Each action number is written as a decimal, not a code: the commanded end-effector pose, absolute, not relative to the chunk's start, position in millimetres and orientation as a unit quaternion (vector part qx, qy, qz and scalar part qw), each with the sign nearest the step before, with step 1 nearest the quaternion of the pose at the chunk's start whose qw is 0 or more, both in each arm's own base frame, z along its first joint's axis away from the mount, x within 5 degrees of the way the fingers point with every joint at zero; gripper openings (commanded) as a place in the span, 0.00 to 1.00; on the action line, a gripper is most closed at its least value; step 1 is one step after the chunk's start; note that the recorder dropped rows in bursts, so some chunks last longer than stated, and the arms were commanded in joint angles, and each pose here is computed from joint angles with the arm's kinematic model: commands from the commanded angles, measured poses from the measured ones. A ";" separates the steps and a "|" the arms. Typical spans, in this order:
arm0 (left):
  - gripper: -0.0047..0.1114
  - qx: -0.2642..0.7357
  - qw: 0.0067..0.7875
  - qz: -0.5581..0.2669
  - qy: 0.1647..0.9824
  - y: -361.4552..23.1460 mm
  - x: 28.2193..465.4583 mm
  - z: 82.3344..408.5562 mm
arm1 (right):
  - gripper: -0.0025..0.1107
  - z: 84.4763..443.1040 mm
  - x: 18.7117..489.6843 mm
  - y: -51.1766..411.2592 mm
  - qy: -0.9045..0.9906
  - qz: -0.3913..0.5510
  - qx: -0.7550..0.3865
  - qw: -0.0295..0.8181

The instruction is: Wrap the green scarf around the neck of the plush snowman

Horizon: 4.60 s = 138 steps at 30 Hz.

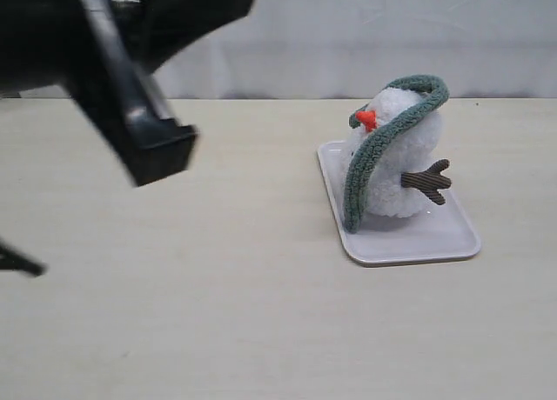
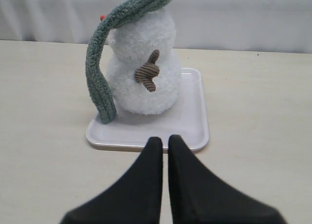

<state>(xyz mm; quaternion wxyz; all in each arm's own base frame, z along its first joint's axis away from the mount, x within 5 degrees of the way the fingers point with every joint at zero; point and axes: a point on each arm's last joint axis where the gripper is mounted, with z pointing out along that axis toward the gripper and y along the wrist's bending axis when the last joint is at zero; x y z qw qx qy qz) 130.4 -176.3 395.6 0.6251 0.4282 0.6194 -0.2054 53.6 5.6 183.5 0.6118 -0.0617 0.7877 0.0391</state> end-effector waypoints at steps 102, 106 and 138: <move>0.04 0.049 0.617 0.046 0.784 1.1 53.9 183.9 | 0.06 187.4 54.9 2.3 0.766 -0.026 -0.111 0.633; 0.04 0.049 0.617 0.046 0.784 1.1 53.9 183.9 | 0.06 187.4 54.9 2.3 0.766 -0.026 -0.111 0.633; 0.04 0.049 0.617 0.046 0.784 1.1 53.9 184.0 | 0.06 255.1 41.9 8.8 0.489 0.240 0.037 0.838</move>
